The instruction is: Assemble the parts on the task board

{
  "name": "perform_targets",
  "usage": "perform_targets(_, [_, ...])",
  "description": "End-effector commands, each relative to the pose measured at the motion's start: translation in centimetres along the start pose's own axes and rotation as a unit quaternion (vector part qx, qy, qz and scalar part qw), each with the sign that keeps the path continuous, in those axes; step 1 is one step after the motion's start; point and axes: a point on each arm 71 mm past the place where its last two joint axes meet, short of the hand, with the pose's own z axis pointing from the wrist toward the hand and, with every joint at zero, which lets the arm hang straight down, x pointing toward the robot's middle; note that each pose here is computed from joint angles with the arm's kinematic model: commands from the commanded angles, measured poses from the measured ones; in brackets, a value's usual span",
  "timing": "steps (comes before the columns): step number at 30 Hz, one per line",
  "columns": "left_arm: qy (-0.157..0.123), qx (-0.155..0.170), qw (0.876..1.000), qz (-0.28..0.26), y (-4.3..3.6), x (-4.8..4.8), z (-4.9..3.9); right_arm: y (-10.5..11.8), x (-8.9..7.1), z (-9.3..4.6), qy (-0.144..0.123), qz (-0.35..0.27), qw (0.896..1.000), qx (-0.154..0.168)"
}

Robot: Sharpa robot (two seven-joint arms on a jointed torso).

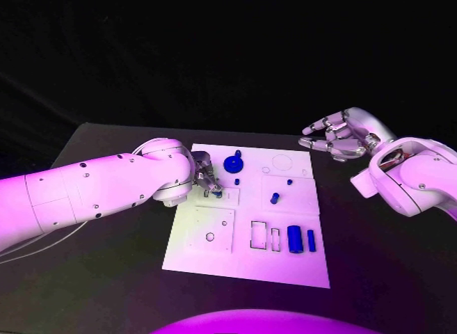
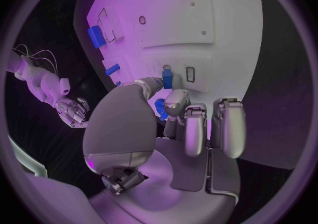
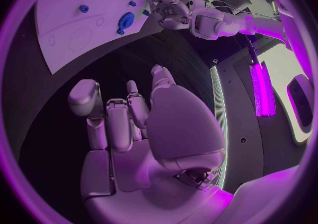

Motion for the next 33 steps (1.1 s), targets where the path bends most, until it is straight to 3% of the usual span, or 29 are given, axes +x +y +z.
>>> perform_targets(1, [0.015,-0.017,1.0,0.015,0.24,0.41,0.02,0.07,0.12,-0.03,0.006,-0.006,1.0,-0.004])
perform_targets(12, [0.02,-0.012,1.0,0.019,-0.07,0.6,-0.1,0.05,0.15,-0.03,0.007,-0.006,1.0,-0.002])
perform_targets(33, [0.025,-0.016,0.999,0.015,0.1,0.6,-0.02,0.06,0.2,-0.02,0.009,-0.007,1.0,-0.001])
